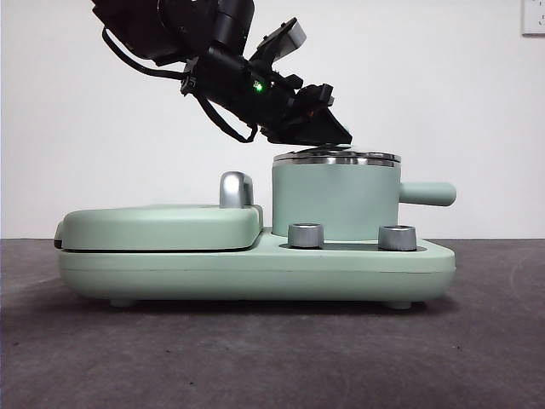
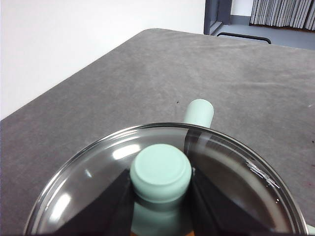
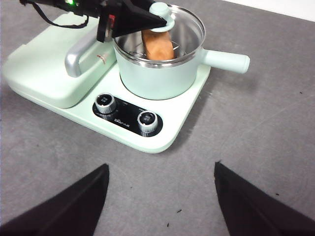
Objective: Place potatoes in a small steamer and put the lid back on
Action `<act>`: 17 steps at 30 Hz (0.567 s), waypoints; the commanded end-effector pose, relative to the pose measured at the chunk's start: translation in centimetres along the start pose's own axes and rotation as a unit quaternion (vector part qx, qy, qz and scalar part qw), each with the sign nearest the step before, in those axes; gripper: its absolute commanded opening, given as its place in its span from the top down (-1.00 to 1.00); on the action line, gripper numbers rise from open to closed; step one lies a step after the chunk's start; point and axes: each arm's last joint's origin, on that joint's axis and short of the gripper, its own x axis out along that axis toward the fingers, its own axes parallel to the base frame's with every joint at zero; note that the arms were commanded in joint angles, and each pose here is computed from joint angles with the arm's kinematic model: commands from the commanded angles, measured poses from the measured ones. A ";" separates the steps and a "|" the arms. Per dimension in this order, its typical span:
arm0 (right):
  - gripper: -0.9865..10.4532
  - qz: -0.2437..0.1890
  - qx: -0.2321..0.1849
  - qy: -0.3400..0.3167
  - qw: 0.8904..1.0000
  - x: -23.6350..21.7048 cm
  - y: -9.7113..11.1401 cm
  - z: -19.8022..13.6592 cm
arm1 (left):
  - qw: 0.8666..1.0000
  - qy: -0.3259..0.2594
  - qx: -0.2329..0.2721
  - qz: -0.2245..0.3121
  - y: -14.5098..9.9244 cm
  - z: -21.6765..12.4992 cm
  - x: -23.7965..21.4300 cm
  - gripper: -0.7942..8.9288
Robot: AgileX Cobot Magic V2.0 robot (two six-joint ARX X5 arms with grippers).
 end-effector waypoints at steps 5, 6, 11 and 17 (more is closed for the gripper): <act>0.24 -0.003 0.004 -0.003 1.000 0.0 0.0 0.1 | 1.000 -0.007 -0.005 -0.008 -0.1 0.0 0.9 0.75; 0.24 -0.003 0.004 -0.003 1.000 0.0 0.0 0.1 | 1.000 -0.007 -0.005 -0.008 -0.1 0.1 0.9 0.70; 0.24 -0.003 0.004 -0.003 1.000 0.0 0.0 0.1 | 1.000 -0.008 -0.005 -0.007 -0.1 0.1 0.9 0.20; 0.24 -0.003 0.004 -0.003 1.000 0.0 0.0 0.1 | 0.999 -0.028 -0.033 -0.001 0.1 2.0 -0.3 0.01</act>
